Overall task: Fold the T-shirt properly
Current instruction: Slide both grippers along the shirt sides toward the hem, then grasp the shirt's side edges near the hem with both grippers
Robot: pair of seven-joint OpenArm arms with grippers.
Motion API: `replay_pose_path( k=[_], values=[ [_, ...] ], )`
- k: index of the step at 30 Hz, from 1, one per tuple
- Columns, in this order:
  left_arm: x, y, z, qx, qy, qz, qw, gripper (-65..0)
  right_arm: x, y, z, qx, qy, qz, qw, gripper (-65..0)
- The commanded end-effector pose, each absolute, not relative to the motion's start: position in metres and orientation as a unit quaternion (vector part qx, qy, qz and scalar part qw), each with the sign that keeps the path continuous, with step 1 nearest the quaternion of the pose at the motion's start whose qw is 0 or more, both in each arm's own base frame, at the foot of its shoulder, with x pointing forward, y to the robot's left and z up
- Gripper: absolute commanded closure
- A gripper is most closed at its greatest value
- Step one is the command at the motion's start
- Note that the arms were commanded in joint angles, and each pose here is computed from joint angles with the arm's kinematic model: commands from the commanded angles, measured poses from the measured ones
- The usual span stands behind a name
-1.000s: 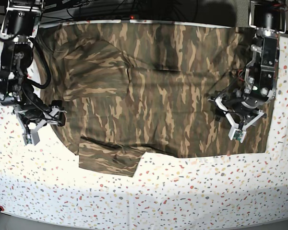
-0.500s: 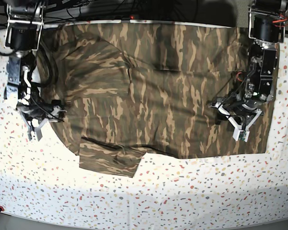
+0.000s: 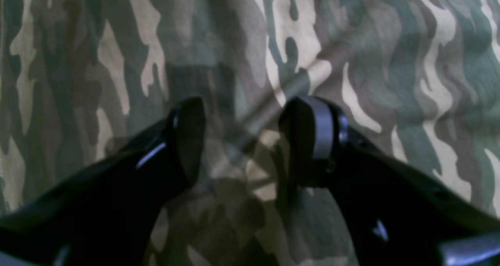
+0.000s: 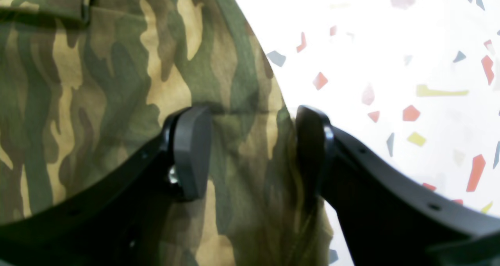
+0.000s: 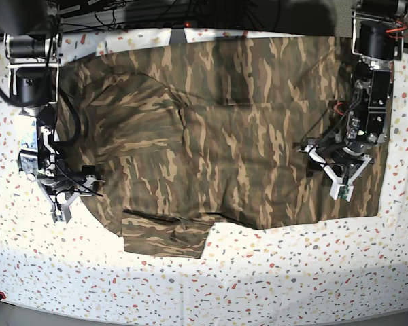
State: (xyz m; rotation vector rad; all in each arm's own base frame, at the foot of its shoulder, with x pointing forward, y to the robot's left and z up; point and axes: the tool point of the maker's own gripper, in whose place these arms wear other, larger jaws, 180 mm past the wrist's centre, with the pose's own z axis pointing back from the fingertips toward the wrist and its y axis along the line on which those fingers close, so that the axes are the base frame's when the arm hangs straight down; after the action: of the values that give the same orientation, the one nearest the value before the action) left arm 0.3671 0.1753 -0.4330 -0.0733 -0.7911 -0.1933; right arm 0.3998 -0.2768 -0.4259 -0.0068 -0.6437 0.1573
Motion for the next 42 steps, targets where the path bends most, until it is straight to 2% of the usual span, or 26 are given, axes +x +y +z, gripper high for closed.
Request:
replay_pose_path(
  k=[1, 8, 16, 20, 24, 30, 35, 39, 42],
  values=[
    [0.367, 0.188, -0.434, -0.008, -0.365, -0.099, 0.926, -34.3, 0.392, -0.293, -0.427, -0.027, -0.289, 0.08, 0.954, -32.9],
    [0.406, 0.189, -0.397, 0.0, -0.408, -0.101, 0.908, -34.3, 0.408, -0.295, -0.402, -0.036, -0.321, 0.089, 0.942, -32.9],
    [0.459, 0.189, -0.335, 0.007, -0.475, -0.101, 0.874, -34.3, 0.443, -0.271, -0.346, 0.014, -0.365, 0.078, 0.928, -32.9],
    [0.469, 0.192, -0.321, 0.02, -0.487, -0.107, 0.866, -34.3, 0.455, -0.263, -0.324, 0.031, -0.377, 0.077, 0.923, -32.9],
    [0.472, 0.211, -0.315, 0.094, -0.495, -0.148, 0.851, -34.4, 0.457, -0.254, -0.315, 0.062, -0.371, 0.07, 0.924, -32.9],
    [0.472, 0.264, -0.3, 0.109, -0.479, -0.151, 0.858, -34.4, 0.455, -0.236, -0.312, 0.097, -0.373, 0.112, 0.916, -32.9],
    [0.484, 0.323, -0.297, 0.044, -0.461, -0.06, 0.884, -34.3, 0.449, -0.208, -0.303, 0.171, -0.379, 0.143, 0.898, -32.9],
    [0.489, 0.329, -0.318, -0.048, -0.427, -0.014, 0.903, -34.3, 0.448, -0.197, -0.3, 0.199, -0.385, 0.148, 0.889, -32.9],
    [0.49, 0.325, -0.336, -0.088, -0.414, 0.014, 0.906, -34.3, 0.449, -0.186, -0.301, 0.21, -0.384, 0.149, 0.886, -32.9]
  ],
)
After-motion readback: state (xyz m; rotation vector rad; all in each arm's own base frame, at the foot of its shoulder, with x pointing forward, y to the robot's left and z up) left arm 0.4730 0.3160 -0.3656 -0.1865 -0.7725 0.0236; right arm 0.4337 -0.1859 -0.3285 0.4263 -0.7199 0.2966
